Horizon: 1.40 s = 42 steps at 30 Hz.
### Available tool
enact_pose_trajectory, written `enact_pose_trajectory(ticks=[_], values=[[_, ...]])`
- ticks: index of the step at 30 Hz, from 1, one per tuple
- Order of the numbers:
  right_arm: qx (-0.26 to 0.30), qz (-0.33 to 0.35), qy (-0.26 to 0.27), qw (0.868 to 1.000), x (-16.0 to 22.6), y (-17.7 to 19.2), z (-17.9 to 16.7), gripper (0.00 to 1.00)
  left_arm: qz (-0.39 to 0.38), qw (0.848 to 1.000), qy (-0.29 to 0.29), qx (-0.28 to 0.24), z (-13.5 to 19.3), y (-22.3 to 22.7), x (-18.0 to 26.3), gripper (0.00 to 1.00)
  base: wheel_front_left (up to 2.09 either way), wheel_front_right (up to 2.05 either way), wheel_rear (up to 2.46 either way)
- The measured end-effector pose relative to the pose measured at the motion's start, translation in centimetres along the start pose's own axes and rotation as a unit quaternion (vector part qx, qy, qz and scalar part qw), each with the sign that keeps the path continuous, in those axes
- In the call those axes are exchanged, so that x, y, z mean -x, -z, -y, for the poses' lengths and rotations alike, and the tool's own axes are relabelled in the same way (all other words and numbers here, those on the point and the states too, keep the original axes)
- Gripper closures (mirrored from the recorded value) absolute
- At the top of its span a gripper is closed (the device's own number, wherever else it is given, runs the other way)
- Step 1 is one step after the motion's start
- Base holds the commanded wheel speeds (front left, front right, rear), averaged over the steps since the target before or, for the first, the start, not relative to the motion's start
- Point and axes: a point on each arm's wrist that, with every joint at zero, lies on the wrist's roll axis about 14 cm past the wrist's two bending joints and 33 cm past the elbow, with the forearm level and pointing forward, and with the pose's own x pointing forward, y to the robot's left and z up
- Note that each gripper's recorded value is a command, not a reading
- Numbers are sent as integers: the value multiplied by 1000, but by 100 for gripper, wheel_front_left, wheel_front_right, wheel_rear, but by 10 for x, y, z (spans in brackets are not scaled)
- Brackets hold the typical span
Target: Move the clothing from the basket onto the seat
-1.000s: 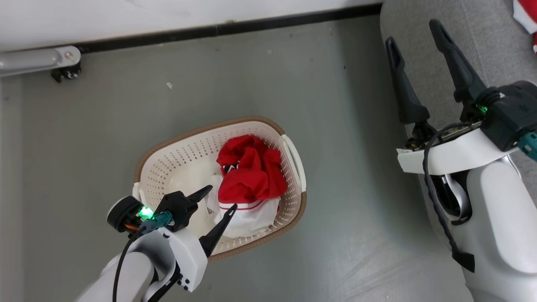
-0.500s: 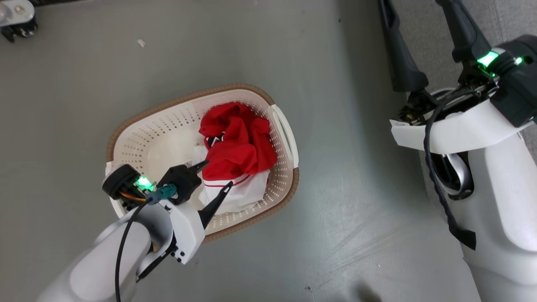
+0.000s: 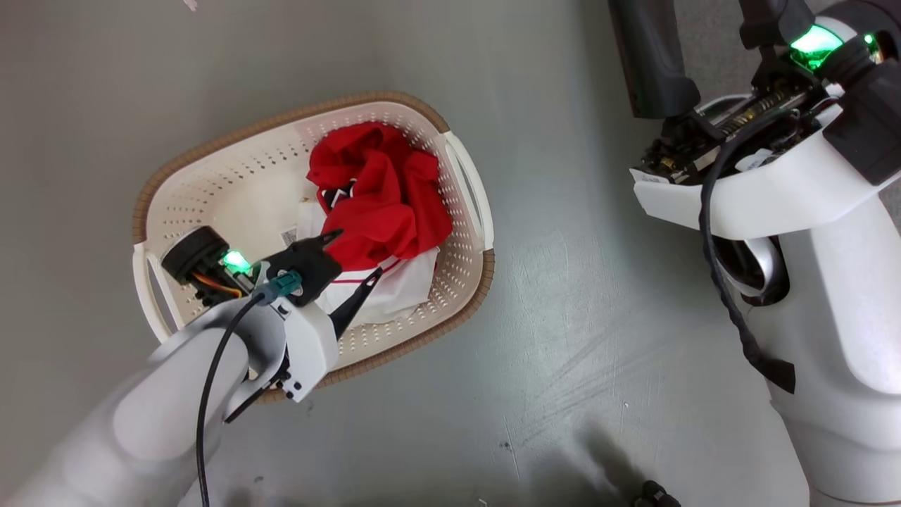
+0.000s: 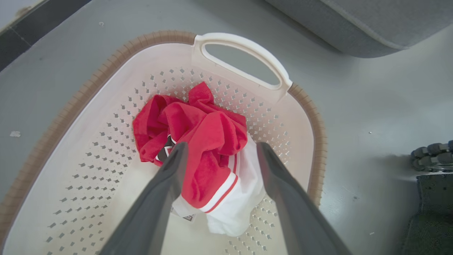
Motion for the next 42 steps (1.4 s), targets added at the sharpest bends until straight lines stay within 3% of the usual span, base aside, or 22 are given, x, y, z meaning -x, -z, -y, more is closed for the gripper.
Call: enact_pose_trajectory(ticks=[30, 31, 32, 33, 42], values=[[-13, -37, 4, 999, -3, 63, 12, 0, -74, 996, 36, -44, -22, 58, -55, 0, 0, 0, 0], [-12, -36, 4, 999, -4, 63, 12, 0, -75, 995, 38, -44, -21, 59, -56, 54, 0, 0, 0], [-11, -34, 3, 999, -5, 63, 13, 0, -75, 995, 41, -45, -20, 60, -57, 90, 0, 0, 0], [-10, -33, 3, 999, -6, 63, 13, 0, -75, 995, 43, -46, -19, 60, -58, 100, 0, 0, 0], [-9, -33, 10, 999, -6, 64, 19, 0, -56, 997, 48, -37, -16, 51, -63, 100, 0, 0, 0]])
